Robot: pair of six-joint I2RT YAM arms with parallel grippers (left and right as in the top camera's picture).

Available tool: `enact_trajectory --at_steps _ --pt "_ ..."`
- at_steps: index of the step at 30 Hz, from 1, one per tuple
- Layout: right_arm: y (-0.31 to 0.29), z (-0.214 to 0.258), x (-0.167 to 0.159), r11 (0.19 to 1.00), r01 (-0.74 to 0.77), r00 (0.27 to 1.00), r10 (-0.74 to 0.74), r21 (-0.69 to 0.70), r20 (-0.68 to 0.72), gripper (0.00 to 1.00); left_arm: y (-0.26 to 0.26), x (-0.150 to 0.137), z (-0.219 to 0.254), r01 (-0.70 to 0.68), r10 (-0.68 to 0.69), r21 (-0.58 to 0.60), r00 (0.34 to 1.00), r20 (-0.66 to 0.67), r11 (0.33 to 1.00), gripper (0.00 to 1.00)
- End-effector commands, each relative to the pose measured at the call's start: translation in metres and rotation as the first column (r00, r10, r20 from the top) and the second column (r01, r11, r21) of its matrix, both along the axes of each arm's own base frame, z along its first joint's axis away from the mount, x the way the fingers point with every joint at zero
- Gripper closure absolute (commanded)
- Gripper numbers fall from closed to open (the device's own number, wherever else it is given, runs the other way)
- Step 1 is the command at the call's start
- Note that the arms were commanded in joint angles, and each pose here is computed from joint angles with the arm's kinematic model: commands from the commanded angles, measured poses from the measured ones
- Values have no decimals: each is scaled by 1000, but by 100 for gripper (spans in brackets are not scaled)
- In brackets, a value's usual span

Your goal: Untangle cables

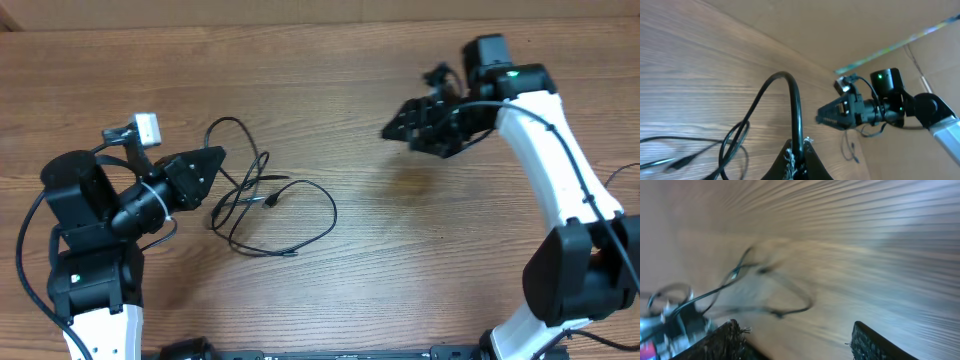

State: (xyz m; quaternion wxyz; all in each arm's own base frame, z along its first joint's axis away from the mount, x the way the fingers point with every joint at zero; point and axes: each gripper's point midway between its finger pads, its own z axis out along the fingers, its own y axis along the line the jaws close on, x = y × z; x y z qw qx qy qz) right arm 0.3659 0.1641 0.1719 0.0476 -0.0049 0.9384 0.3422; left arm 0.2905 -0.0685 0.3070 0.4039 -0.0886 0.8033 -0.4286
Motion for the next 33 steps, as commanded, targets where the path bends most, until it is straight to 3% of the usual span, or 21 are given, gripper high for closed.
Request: enact_trajectory --at_steps 1,11,16,24,27,33 --pt "46 34 -23 986 -150 986 144 71 84 31 -14 2 14 -10 10 -41 1000 0 999 96" --pt "107 38 -55 944 -320 942 308 77 135 30 -42 5 30 20 -18 -86 999 27 996 96" --pt "121 43 -41 941 -334 919 312 54 242 12 -52 4 45 48 -40 -136 997 59 990 96" --pt "117 42 3 992 -123 941 128 -35 314 8 -67 -8 66 166 -146 -196 983 114 966 96" --pt "111 40 20 998 -18 943 36 -58 330 2 -72 -12 79 218 -185 -200 967 173 955 96" --pt "120 53 44 1000 19 911 -17 -2 413 0 -76 -18 99 274 -219 -206 942 253 939 96"
